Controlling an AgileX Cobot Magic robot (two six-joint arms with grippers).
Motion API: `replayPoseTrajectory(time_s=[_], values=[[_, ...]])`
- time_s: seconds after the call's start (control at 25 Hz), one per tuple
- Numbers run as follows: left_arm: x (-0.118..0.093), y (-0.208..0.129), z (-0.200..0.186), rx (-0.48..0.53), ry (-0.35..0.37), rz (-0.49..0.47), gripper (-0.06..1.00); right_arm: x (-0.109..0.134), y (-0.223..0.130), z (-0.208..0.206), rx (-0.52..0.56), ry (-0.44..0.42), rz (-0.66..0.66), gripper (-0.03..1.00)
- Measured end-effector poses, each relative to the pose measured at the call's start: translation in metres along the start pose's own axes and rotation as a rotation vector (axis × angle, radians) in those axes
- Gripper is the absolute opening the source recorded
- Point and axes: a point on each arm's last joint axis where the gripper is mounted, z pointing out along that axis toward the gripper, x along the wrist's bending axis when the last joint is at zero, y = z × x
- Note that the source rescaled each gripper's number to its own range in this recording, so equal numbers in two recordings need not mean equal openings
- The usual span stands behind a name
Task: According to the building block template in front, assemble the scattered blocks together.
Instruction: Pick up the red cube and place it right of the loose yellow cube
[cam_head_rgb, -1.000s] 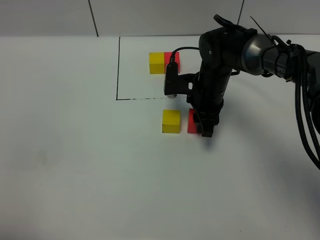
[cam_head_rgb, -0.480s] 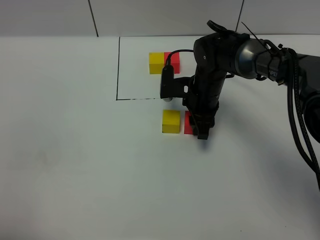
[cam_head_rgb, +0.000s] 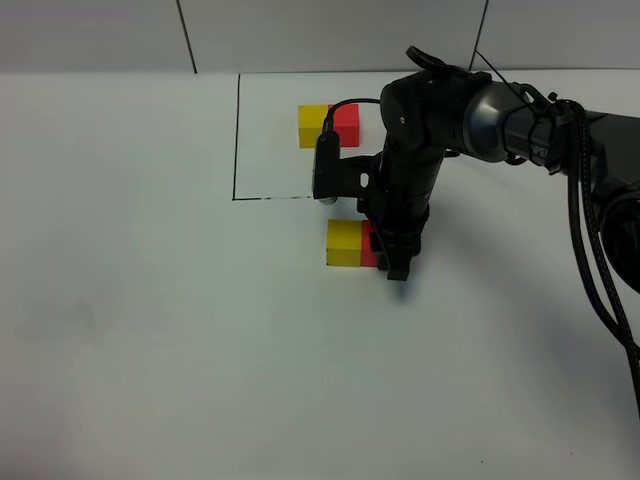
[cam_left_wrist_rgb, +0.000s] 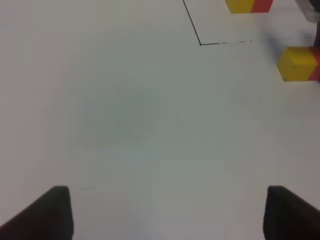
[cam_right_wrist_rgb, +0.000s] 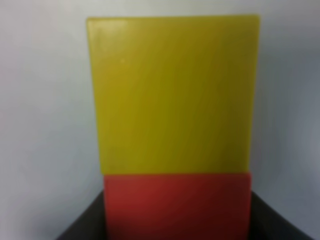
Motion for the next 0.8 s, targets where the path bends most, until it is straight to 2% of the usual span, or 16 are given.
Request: replayPoseTrajectory(time_s=[0.8], values=[[0.0,0.0,0.0,0.0,0.0,0.0,0.71,-0.0002,0.0002,0.0,-0.002,-0.002,-0.023,0.01]])
